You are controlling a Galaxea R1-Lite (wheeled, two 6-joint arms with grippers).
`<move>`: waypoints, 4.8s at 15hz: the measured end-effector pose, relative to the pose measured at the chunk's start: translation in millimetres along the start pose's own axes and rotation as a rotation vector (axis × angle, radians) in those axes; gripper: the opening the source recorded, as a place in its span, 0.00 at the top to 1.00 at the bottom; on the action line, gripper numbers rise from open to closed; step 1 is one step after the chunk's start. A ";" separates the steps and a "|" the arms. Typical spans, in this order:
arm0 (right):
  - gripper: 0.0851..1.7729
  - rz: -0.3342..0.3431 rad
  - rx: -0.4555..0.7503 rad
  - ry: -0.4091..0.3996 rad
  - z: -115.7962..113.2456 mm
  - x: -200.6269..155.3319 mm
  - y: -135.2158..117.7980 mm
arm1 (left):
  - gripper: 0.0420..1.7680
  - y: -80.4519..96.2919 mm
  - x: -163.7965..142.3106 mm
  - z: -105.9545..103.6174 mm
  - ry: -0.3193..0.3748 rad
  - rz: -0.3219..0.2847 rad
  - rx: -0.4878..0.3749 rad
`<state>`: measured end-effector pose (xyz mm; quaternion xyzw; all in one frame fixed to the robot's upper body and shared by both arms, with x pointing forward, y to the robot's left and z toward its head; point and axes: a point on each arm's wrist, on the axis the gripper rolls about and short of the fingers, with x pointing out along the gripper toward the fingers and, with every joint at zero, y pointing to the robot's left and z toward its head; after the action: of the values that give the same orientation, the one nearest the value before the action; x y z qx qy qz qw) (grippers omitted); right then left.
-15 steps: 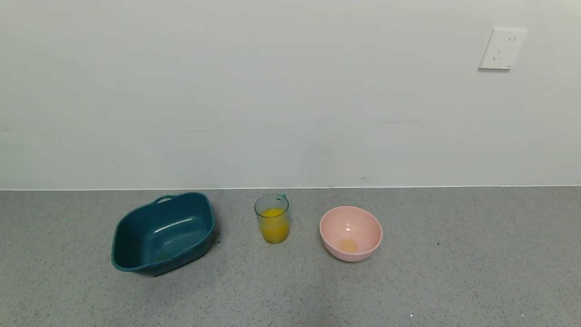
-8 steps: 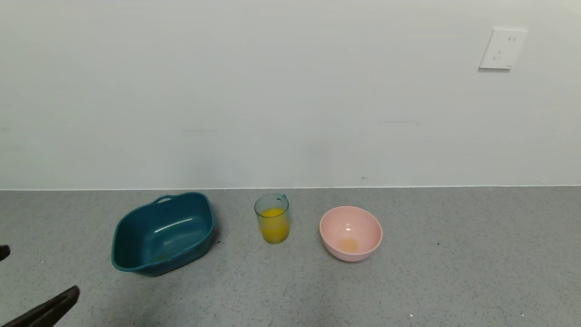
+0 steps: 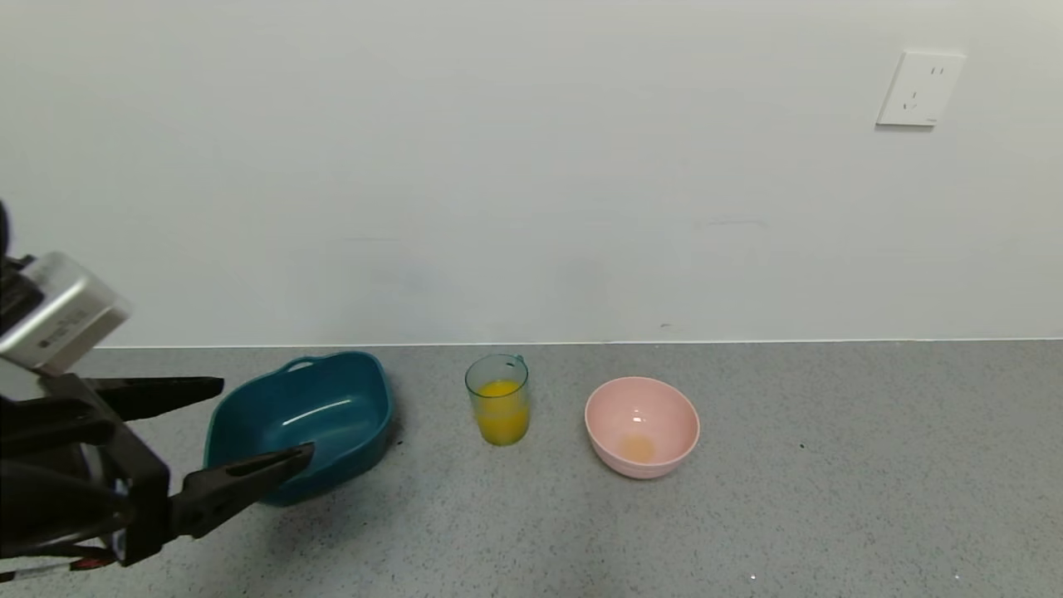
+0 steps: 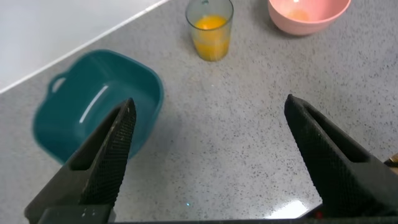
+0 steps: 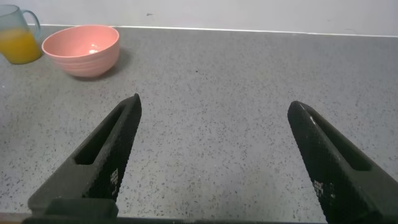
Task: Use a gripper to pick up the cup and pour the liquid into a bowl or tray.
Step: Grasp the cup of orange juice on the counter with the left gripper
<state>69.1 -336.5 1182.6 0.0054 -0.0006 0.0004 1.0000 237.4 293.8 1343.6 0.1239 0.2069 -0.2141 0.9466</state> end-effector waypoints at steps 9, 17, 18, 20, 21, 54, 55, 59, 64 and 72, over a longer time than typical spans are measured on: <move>0.04 0.000 0.000 0.000 0.0 0.0 0.0 | 0.03 -27.3 93.9 -9.3 0.216 -0.100 -0.066; 0.04 0.000 0.000 0.000 0.0 0.0 0.0 | 0.03 -53.9 162.4 -34.3 0.273 -0.071 -0.114; 0.04 0.000 0.000 0.000 0.0 0.0 0.0 | 0.03 -56.7 172.3 -37.2 0.263 -0.055 -0.121; 0.04 0.000 0.000 0.000 0.0 0.0 0.0 | 0.03 -62.9 191.6 -41.6 0.217 -0.009 -0.150; 0.04 0.000 0.000 0.000 0.0 0.0 0.0 | 0.03 -66.1 200.7 -44.3 0.191 0.012 -0.164; 0.04 0.000 0.000 0.000 0.0 0.0 0.0 | 0.03 -74.6 314.7 -85.1 -0.109 0.228 -0.289; 0.04 0.000 0.000 0.000 0.0 0.0 0.0 | 0.03 -74.8 316.8 -84.9 -0.112 0.230 -0.291; 0.04 0.000 0.000 0.000 0.0 0.0 0.0 | 0.03 -75.0 321.0 -82.5 -0.139 0.230 -0.297; 0.04 0.000 0.000 0.000 0.0 0.0 0.0 | 0.03 -74.8 324.6 -83.0 -0.165 0.236 -0.302; 0.04 0.000 0.000 0.000 0.0 0.0 0.0 | 0.03 -75.4 329.1 -87.1 -0.202 0.248 -0.307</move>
<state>69.1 -336.5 1182.6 0.0052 -0.0006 0.0006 1.0000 444.3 139.3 1109.2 -0.0193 0.1246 -0.0733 0.9893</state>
